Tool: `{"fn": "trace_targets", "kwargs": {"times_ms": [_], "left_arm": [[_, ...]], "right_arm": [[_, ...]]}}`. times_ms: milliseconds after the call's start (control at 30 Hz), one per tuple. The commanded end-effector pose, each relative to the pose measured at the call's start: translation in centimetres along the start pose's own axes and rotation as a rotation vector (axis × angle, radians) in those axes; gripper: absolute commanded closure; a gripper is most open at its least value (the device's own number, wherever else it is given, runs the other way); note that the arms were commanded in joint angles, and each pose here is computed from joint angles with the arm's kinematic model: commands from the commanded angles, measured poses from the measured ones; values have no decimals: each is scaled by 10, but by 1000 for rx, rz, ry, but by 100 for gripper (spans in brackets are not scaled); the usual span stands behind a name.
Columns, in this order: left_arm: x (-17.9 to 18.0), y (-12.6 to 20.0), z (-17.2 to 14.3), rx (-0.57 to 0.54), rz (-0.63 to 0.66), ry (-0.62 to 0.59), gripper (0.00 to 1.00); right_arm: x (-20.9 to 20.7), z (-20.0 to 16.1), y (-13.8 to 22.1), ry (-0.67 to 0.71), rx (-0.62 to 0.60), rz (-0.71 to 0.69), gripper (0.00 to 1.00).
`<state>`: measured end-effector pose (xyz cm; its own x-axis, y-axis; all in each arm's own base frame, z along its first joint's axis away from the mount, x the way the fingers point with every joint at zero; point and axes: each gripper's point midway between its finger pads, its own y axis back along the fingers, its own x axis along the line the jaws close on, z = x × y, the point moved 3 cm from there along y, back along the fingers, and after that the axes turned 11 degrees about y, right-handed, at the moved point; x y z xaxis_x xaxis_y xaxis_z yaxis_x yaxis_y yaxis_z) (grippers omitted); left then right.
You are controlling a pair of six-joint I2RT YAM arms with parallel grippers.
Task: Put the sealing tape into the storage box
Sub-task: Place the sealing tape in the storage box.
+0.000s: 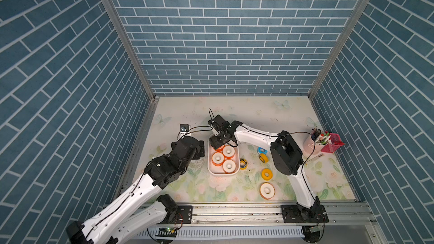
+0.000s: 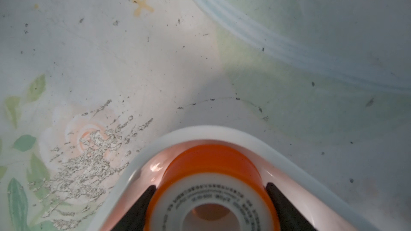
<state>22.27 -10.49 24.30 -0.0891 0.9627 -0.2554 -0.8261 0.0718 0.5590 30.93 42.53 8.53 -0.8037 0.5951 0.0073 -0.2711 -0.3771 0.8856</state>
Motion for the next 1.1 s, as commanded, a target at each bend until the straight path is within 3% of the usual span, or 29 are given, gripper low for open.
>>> {"fn": "trace_targets", "kwargs": {"times_ms": [0, 367, 1067], "left_arm": [[3, -3, -3, 8, 14, -13, 10], [3, -3, -3, 6, 14, -11, 9], [3, -4, -3, 8, 16, -12, 10]], "right_arm": [[-4, -5, -2, 34, 36, -20, 30], [-2, 0, 20, 46, 12, -40, 30], [-4, -1, 28, 53, 9, -53, 30]]}}
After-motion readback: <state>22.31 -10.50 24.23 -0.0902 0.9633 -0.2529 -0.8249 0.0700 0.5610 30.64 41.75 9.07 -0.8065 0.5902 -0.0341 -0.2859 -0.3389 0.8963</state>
